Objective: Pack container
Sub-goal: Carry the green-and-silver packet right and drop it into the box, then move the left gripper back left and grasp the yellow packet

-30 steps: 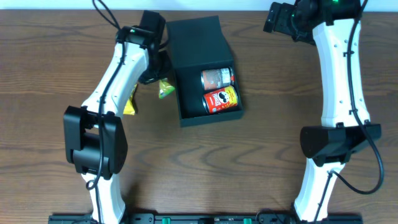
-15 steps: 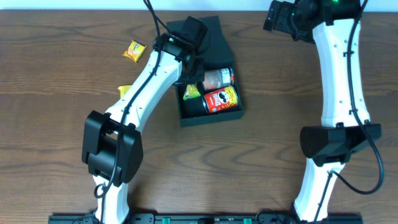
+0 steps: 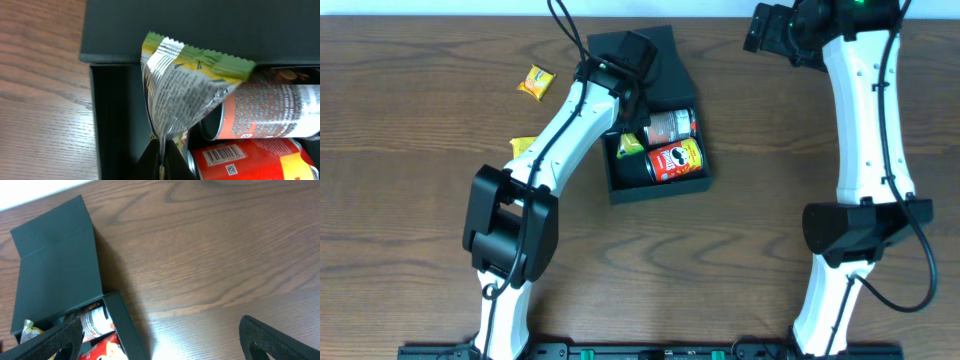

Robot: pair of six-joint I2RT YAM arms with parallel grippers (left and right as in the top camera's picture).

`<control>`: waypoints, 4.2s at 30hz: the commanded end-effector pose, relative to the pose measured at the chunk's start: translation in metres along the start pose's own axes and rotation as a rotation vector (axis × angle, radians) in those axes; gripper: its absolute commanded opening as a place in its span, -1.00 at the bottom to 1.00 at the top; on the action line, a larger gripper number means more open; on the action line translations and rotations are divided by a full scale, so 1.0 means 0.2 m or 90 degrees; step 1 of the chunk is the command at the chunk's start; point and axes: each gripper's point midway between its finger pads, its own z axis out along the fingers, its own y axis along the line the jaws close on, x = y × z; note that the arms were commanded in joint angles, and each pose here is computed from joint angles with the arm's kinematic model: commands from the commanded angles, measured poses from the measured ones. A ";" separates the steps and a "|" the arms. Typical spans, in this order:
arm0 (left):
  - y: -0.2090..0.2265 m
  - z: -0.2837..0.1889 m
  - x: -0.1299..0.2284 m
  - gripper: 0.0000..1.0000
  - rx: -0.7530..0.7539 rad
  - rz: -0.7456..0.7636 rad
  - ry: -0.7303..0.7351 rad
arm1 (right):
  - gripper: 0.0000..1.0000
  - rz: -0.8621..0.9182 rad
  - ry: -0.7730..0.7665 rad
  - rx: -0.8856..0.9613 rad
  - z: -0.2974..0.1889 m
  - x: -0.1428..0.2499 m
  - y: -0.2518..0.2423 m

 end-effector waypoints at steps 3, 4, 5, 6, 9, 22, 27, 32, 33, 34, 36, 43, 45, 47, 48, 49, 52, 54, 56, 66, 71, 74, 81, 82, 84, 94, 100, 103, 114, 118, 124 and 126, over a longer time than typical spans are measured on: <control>-0.01 0.06 0.04 -0.89 -0.006 -0.023 0.022 | 0.98 -0.015 -0.005 0.000 -0.01 -0.01 0.00; -0.01 0.07 0.05 -0.89 -0.005 -0.027 0.025 | 0.98 -0.018 -0.005 0.000 -0.01 -0.01 0.00; -0.01 0.07 0.05 -0.89 -0.004 -0.029 0.028 | 0.99 -0.019 -0.005 0.000 -0.01 -0.01 0.00; -0.01 0.08 0.06 -0.89 -0.005 -0.031 0.030 | 0.99 -0.019 -0.005 0.000 -0.01 -0.01 0.00; -0.04 0.09 0.10 -0.89 0.009 -0.032 0.053 | 0.98 -0.021 -0.005 0.000 -0.01 -0.01 0.00; -0.03 0.10 0.14 -0.89 -0.048 -0.023 0.034 | 0.99 -0.027 -0.005 0.000 -0.01 -0.01 0.00; -0.01 0.11 0.11 -0.88 -0.063 -0.023 0.014 | 0.99 -0.028 -0.005 0.000 -0.01 -0.01 0.00; -0.04 0.12 0.11 -0.88 -0.046 -0.026 0.011 | 0.99 -0.029 -0.002 0.001 -0.01 0.00 0.00; -0.04 0.12 0.11 -0.88 -0.044 -0.026 0.010 | 0.98 -0.030 -0.002 0.001 -0.01 0.00 0.00; -0.04 0.12 0.11 -0.89 -0.044 -0.026 0.010 | 0.99 -0.031 -0.002 0.001 -0.01 0.00 0.00; -0.05 0.12 0.11 -0.88 -0.044 -0.023 0.010 | 0.98 -0.031 -0.002 0.001 -0.01 0.00 0.00; -0.08 0.12 0.12 -0.35 -0.036 -0.018 0.006 | 0.98 -0.031 -0.002 0.001 -0.01 0.00 0.00; -0.08 0.12 0.12 -0.30 -0.033 -0.017 0.008 | 0.99 -0.031 -0.002 0.001 -0.01 0.00 0.00; -0.09 0.12 0.12 -0.24 -0.031 -0.017 0.010 | 0.99 -0.031 -0.002 0.001 -0.01 0.00 0.00; -0.09 0.12 0.12 -0.21 -0.031 -0.017 0.010 | 0.98 -0.031 -0.002 0.001 -0.01 0.00 0.00; -0.09 0.12 0.12 -0.20 -0.030 -0.017 0.008 | 0.98 -0.031 -0.002 0.001 -0.01 0.00 0.00; -0.09 0.12 0.11 -0.20 -0.028 -0.014 0.006 | 0.98 -0.031 -0.003 0.001 -0.01 0.00 0.00; -0.10 0.10 0.10 -0.21 -0.021 -0.017 0.005 | 0.98 -0.031 -0.003 0.001 -0.01 0.00 0.00; -0.11 0.05 0.08 -0.20 -0.009 -0.020 -0.005 | 0.98 -0.031 -0.003 0.001 -0.01 0.00 0.00; 0.30 -0.48 -0.01 0.71 -0.151 -0.007 -0.082 | 0.99 -0.032 0.009 0.006 -0.01 0.02 -0.01; 0.56 -0.58 0.15 0.95 -0.222 0.005 0.028 | 0.98 -0.032 0.013 0.008 -0.01 0.03 -0.01; 0.65 -0.58 0.19 0.95 -0.250 0.018 0.067 | 0.98 -0.032 0.011 0.014 -0.01 0.02 -0.02; 0.86 -0.49 0.19 0.94 -0.261 -0.003 0.110 | 0.98 -0.035 0.022 0.050 0.01 0.05 -0.07; 0.91 -0.46 0.20 0.94 -0.257 -0.006 0.126 | 0.98 -0.035 0.023 0.051 0.01 0.05 -0.07; 0.98 -0.36 0.23 0.94 -0.209 -0.034 0.163 | 0.98 -0.035 0.023 0.051 0.01 0.05 -0.07; 1.06 -0.08 0.19 0.91 -0.111 -0.032 0.131 | 0.99 -0.031 -0.011 0.036 0.01 -0.02 -0.04; 1.06 0.01 0.11 0.91 -0.104 0.040 0.076 | 0.99 -0.030 -0.015 0.035 0.01 -0.02 -0.04; 1.08 0.03 0.09 0.92 -0.116 0.046 0.060 | 0.98 -0.030 -0.015 0.035 0.01 -0.02 -0.04; 1.13 0.13 0.09 0.90 -0.146 0.040 0.044 | 0.99 -0.031 -0.011 0.028 0.01 -0.02 -0.03; 1.13 0.19 0.11 0.74 -0.142 0.035 0.062 | 0.99 -0.031 -0.011 0.028 0.01 -0.02 -0.03; 1.14 0.27 0.15 0.47 -0.140 0.035 0.089 | 0.98 -0.031 -0.007 0.030 0.01 -0.01 -0.04; 1.13 0.27 0.13 0.33 -0.136 0.035 0.076 | 0.99 -0.031 -0.007 0.030 0.01 -0.01 -0.04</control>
